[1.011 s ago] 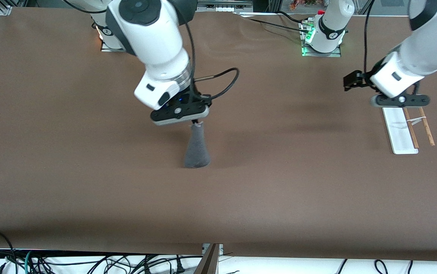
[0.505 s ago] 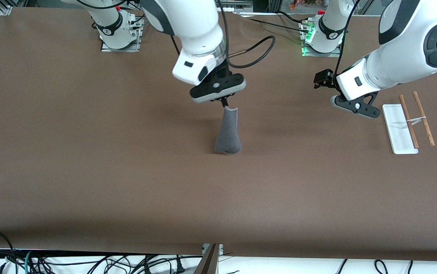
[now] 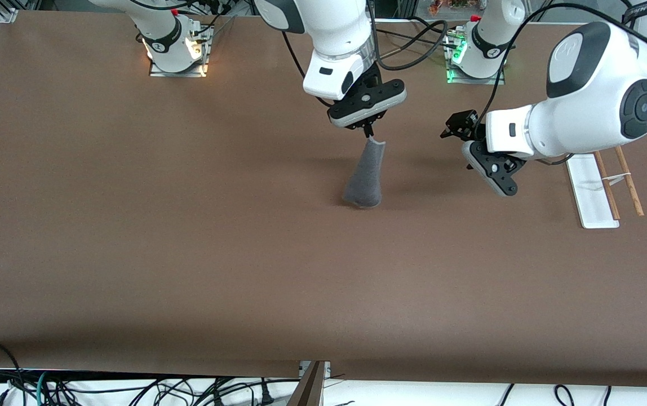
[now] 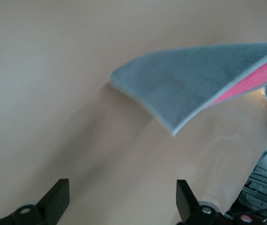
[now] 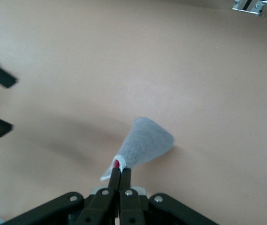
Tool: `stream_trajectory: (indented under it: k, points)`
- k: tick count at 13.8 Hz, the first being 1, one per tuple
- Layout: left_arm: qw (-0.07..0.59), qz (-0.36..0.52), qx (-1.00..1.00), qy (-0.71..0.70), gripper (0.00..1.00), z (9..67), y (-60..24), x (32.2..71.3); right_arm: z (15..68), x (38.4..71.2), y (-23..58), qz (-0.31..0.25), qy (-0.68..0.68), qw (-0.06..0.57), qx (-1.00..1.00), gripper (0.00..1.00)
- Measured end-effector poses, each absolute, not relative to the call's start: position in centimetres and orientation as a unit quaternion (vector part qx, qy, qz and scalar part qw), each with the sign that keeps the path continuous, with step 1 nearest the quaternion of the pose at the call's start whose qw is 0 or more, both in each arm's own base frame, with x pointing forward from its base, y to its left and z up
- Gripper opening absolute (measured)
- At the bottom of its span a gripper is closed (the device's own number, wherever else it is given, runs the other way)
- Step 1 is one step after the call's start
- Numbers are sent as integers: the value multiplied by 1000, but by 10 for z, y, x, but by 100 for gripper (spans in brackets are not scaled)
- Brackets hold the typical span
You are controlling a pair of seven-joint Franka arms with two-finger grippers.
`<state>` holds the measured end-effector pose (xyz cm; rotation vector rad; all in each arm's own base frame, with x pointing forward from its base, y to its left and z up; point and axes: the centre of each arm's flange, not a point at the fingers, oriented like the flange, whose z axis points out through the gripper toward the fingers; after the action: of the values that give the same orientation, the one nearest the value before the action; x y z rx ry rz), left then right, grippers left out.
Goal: Pass towel and hang on rack
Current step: 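Carry the towel up while the left gripper reaches toward it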
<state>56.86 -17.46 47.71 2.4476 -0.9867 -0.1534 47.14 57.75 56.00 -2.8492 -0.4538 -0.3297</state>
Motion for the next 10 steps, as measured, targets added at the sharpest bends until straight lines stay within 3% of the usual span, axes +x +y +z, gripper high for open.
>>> stream_trajectory:
  k: [5, 10]
  points:
    - [359, 59, 824, -435, 100, 402, -148, 563, 561, 468, 581, -114, -157, 121, -974, 2]
    - [346, 119, 820, -440, 100, 388, -186, 509, 561, 468, 581, -116, -157, 122, -973, 2]
